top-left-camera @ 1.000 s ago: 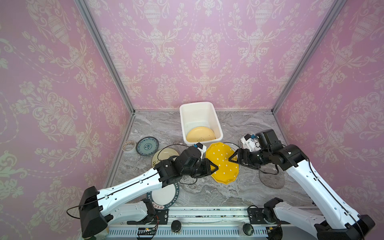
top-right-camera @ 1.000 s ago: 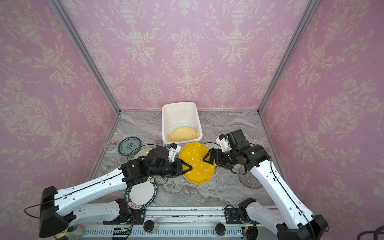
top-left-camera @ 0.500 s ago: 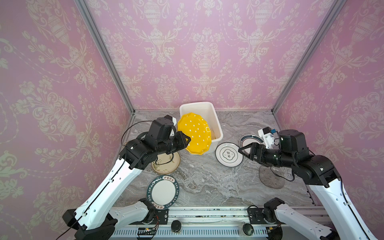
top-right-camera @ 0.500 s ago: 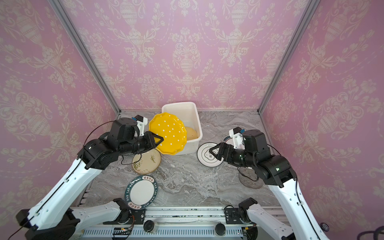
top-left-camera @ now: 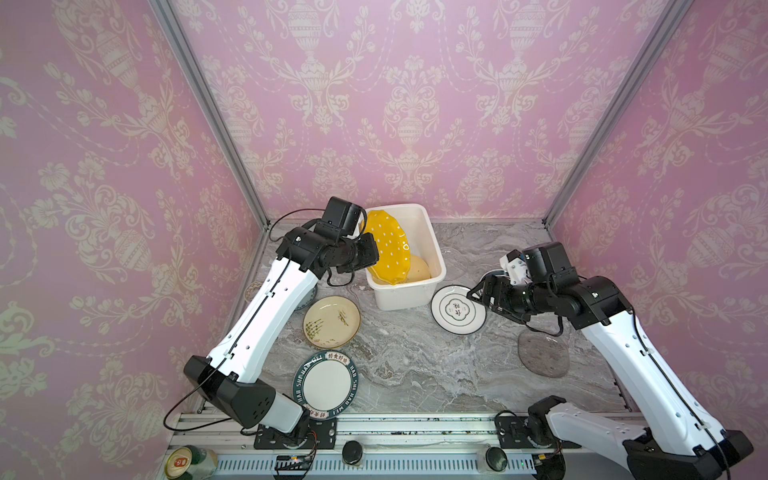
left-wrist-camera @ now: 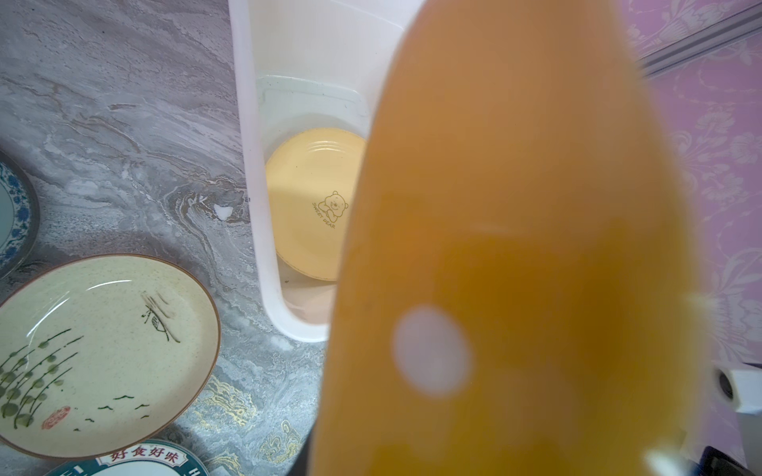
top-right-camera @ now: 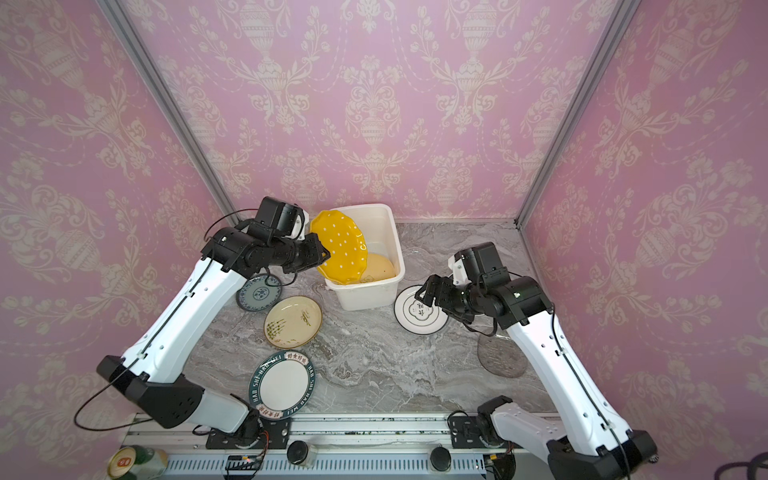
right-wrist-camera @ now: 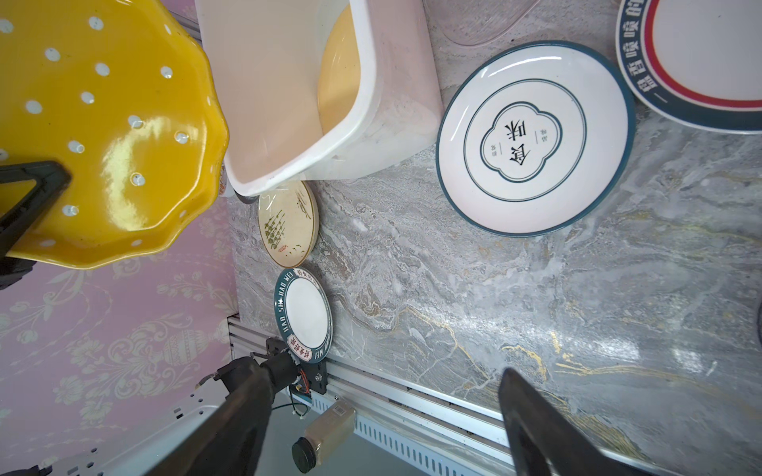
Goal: Place the plates into the plastic bin on the countertop
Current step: 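Carry the polka-dot plate over the white bin with the left gripper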
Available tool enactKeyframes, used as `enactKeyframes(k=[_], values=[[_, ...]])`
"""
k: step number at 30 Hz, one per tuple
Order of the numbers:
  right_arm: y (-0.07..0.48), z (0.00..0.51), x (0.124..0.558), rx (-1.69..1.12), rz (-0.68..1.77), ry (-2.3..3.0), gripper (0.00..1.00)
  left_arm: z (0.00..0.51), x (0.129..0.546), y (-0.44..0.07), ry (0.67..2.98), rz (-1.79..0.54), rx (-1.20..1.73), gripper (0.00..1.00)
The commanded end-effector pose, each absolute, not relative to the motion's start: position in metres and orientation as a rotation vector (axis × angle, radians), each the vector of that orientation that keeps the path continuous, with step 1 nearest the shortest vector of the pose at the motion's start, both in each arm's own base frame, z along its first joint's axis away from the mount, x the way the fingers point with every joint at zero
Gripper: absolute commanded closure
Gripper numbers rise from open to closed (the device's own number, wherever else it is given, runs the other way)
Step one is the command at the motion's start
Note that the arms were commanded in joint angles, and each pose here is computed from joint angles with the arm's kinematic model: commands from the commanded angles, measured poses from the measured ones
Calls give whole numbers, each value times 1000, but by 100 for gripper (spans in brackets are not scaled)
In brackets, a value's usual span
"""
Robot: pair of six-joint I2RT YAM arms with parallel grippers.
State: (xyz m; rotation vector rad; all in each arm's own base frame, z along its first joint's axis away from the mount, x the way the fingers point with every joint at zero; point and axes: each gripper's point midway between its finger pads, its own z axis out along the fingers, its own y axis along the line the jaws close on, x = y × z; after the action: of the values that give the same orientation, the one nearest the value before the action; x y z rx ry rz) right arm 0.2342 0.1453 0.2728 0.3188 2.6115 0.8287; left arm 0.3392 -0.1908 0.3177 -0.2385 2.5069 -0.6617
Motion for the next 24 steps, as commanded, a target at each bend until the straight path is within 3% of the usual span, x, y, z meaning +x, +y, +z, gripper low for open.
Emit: enactKeyframes(k=[1,13,24], values=[[146,276,237,305,845,2604,13,357,361,-202,2367,-769,-156,100],[149,254,244,332,856,2667,14,304,410,-232,2451,-852,-145,100],[151,242,245,349,869,2699,14,254,431,-249,2517,-909,-171,100]])
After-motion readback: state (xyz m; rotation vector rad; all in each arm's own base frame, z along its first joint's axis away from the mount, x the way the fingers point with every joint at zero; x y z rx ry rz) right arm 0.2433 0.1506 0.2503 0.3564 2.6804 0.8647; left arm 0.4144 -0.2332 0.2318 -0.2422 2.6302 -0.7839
